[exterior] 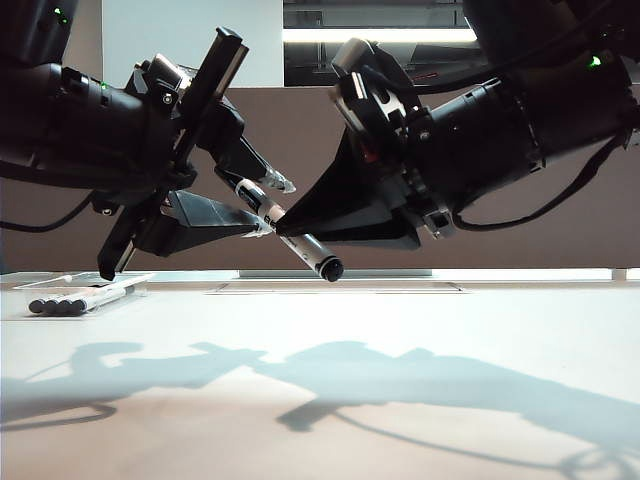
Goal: Pick up the black marker on the right and put it into the packaging box on the left, making sure the marker fit the shape of the box's grooves.
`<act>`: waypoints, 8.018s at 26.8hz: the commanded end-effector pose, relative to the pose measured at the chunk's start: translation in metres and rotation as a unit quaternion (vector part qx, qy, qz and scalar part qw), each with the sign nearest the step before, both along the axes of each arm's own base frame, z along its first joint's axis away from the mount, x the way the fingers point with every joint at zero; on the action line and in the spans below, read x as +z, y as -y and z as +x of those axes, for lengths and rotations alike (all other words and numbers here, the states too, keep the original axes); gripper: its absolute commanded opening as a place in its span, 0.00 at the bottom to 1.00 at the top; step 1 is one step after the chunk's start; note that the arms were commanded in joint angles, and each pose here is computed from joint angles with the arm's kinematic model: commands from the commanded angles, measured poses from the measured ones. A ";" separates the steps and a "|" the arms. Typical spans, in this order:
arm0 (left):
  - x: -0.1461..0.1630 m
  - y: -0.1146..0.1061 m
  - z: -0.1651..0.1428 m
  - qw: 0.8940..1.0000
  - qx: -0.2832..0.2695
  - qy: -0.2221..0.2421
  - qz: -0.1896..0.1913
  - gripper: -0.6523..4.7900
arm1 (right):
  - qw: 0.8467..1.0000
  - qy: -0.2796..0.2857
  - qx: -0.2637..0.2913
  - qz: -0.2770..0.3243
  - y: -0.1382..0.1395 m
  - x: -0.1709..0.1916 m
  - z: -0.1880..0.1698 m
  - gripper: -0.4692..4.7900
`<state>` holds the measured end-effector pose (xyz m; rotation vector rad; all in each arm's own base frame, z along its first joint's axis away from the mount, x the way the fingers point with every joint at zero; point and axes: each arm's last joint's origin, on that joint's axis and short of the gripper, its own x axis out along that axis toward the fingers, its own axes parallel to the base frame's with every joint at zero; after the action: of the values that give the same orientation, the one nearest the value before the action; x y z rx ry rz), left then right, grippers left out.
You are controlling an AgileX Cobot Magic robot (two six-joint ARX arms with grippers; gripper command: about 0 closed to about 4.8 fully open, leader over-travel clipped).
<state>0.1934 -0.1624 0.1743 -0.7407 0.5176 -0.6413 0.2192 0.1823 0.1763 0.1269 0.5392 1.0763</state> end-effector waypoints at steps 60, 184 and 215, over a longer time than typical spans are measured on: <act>0.057 -0.103 0.083 0.945 0.145 0.072 0.283 0.11 | 0.992 -0.012 -0.097 -0.079 0.036 0.014 -0.001 0.08; 0.083 -0.147 0.164 0.910 0.168 0.044 0.377 0.11 | 0.969 0.116 -0.200 -0.093 0.065 0.070 -0.030 0.08; 0.061 -0.141 -0.026 0.905 0.184 0.180 0.339 0.11 | 0.947 0.213 -0.240 -0.022 0.116 0.062 -0.112 0.08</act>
<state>0.1703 -0.0215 0.2348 -0.0383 0.2534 -0.1972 0.1070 0.0657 0.2345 -0.0200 0.1472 0.5864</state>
